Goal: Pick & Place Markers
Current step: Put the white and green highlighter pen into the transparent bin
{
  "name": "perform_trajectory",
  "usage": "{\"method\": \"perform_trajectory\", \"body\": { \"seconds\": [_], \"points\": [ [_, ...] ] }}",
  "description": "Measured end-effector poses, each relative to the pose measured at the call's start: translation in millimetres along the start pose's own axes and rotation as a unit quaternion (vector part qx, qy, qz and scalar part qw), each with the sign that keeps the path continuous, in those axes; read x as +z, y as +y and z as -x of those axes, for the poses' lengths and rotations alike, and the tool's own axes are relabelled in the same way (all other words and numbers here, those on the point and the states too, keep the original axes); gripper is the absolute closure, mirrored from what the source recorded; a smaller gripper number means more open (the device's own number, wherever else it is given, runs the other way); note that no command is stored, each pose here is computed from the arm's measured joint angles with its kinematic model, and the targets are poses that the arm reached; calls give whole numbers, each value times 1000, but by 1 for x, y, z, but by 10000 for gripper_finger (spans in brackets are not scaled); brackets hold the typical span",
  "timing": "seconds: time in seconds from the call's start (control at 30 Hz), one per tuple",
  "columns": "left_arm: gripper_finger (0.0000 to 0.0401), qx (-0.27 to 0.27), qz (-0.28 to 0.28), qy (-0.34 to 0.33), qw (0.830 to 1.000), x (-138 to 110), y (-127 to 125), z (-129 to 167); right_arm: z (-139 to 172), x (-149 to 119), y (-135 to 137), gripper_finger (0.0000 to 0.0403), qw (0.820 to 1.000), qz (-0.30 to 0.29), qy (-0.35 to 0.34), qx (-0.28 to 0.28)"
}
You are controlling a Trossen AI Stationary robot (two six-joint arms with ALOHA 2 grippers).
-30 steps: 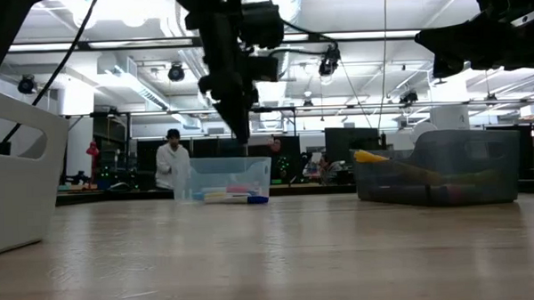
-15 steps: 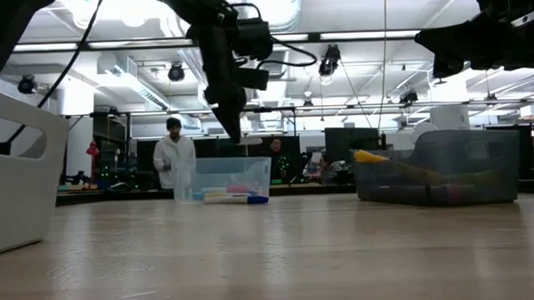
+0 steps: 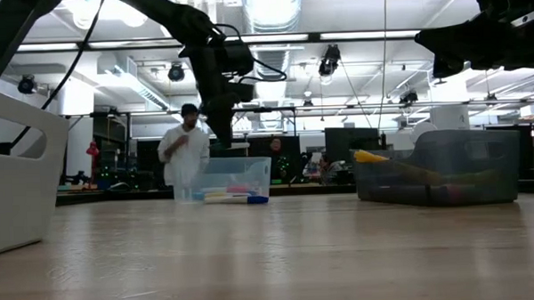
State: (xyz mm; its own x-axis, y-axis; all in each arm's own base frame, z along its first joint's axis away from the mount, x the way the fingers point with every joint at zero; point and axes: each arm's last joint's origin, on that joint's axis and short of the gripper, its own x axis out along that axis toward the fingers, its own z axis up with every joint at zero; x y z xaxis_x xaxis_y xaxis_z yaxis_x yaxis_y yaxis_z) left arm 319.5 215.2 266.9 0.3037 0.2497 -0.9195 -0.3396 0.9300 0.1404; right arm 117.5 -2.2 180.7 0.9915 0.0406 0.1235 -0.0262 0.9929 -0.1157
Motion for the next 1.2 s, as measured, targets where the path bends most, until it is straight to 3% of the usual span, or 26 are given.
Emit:
{"method": "perform_trajectory", "body": {
  "seconds": [0.23, 0.7, 0.93, 1.2],
  "points": [
    [375, -6, 7, 4, 1000, -1, -2, -4, 0, 0, 0, 394, 1000, -1, 0, 0],
    [359, -42, 3, 48, 998, -28, -9, -42, 0, 0, 0, 394, 1000, 0, 0, 0],
    [358, 6, 35, 39, 999, -27, -6, -46, 0, 0, 0, 394, 1000, -1, 0, 0],
    [352, 8, 34, 40, 999, -27, -6, -46, 0, 0, 0, 394, 1000, -1, 0, 0]
  ]
}}
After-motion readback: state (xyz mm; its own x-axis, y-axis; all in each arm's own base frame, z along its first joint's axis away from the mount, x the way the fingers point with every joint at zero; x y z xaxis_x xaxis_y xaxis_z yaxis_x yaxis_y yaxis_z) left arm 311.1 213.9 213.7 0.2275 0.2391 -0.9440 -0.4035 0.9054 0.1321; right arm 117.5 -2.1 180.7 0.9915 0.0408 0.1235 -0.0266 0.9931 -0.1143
